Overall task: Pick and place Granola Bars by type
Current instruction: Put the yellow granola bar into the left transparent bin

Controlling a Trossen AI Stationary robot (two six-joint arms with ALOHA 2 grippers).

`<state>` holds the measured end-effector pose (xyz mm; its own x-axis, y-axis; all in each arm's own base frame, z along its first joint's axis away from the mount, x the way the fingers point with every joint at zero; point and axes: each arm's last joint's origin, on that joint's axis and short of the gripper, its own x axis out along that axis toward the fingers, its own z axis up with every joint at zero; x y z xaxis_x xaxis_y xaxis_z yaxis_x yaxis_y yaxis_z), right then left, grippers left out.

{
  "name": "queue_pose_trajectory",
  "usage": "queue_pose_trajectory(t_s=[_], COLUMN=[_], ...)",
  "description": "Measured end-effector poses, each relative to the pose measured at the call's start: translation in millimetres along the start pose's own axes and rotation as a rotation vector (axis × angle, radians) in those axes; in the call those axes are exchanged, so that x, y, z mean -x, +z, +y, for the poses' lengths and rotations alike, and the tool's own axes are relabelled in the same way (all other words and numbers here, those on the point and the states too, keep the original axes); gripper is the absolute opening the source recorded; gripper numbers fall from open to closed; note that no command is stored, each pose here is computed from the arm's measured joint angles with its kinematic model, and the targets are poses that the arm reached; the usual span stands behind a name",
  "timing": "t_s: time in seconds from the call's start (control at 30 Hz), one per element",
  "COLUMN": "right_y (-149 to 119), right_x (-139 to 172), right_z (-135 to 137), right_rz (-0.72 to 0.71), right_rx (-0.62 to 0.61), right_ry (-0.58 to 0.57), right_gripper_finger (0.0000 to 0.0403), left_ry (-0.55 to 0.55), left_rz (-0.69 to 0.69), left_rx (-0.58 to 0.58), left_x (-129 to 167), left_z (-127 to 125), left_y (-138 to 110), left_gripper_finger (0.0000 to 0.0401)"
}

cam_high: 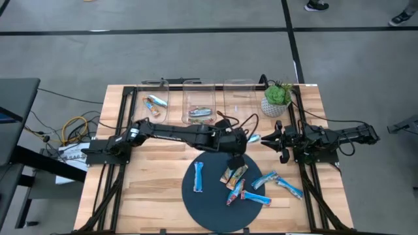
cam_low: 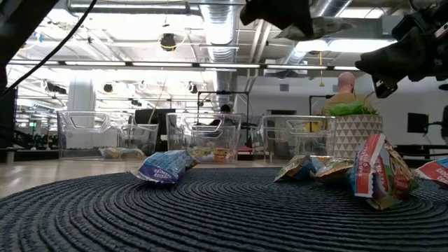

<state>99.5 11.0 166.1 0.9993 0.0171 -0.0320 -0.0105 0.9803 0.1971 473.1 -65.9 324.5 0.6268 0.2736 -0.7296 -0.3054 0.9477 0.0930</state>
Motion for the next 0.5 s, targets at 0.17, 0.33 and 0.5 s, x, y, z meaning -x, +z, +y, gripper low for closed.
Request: queue_pose_trajectory(t_s=[0.17, 0.33, 0.5], right_y=[0, 0, 0], right_x=[0, 0, 0], right_z=[0, 0, 0], right_rz=[0.0, 0.0, 0.0], right_rx=[0.0, 0.0, 0.0], right_ry=[0.0, 0.0, 0.0], right_gripper_finger=[0.0077, 0.0077, 0.0077], left_ry=[0.018, 0.023, 0.028], left_rz=[0.018, 0.017, 0.049], left_rx=[-0.038, -0.054, -0.062], left_x=[0, 1, -13], left_z=[9, 13, 13], left_y=[1, 2, -7], left_gripper_finger=[0.0082, 0.0082, 0.0082])
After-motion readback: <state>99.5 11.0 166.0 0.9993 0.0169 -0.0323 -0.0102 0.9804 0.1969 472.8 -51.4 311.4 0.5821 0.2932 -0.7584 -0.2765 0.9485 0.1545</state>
